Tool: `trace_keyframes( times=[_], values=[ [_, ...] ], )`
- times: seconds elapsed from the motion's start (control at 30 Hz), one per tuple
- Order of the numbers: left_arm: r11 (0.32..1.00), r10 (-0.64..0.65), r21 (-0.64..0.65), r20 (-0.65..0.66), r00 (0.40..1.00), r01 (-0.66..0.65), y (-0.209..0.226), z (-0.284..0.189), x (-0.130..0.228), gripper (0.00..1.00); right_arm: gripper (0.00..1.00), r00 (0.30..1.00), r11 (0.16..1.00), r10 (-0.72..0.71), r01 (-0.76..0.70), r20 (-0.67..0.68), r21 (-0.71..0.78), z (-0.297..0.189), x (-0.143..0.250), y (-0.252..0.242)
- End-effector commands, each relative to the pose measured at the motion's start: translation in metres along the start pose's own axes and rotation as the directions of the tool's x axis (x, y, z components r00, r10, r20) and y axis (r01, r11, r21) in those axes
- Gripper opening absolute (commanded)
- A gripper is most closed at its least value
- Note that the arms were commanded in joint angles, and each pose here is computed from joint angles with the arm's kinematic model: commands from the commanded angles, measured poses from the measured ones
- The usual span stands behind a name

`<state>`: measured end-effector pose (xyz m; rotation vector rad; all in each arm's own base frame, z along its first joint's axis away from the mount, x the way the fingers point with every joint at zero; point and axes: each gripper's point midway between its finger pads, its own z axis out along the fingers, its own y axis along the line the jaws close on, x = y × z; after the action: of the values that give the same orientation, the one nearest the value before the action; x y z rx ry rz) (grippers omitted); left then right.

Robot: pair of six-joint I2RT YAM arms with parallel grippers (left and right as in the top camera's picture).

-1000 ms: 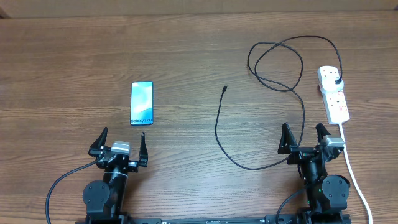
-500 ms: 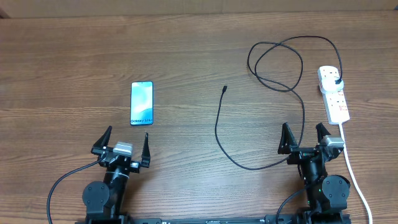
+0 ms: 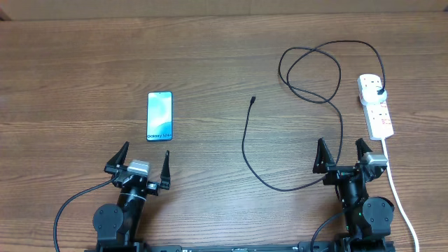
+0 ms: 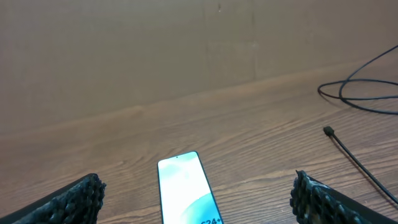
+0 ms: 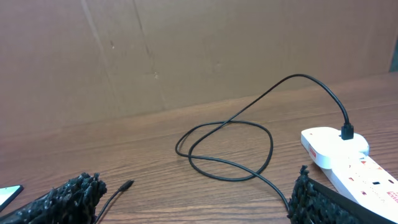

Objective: Plug charger to phone and switch on socket
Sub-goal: 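Open the left gripper and move it down over the phone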

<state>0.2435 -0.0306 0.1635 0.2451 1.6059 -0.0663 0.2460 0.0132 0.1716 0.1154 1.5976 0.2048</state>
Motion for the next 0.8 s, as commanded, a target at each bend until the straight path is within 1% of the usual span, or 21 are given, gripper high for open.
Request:
trace_keyframes(
  times=[0.0,0.27,0.4,0.6,0.77],
  values=[
    [0.999,-0.04,-0.025,0.016,0.999,0.04,0.005,-0.001,-0.004,0.99,1.0,1.0,1.0,-0.005,0.005,0.001,-0.006,0.0,0.002,0.001],
    [0.993,-0.114,-0.022,0.048,0.992,0.116,0.007,-0.004,-0.03,0.99,1.0,1.0,1.0,-0.005,0.005,0.002,-0.006,0.0,0.002,0.001],
    [0.993,-0.119,-0.022,0.04,0.992,0.12,0.01,-0.003,-0.049,0.99,1.0,1.0,1.0,-0.005,0.005,0.002,-0.006,0.0,0.002,0.001],
    [0.991,-0.135,-0.016,-0.024,0.991,0.134,0.016,0.014,-0.077,1.0,1.0,1.0,1.0,-0.005,0.005,0.002,-0.006,0.0,0.002,0.001],
    [0.986,-0.16,0.027,-0.123,0.979,0.165,0.017,0.042,-0.099,1.0,1.0,1.0,1.0,-0.005,0.005,0.002,-0.006,0.0,0.002,0.001]
  ],
)
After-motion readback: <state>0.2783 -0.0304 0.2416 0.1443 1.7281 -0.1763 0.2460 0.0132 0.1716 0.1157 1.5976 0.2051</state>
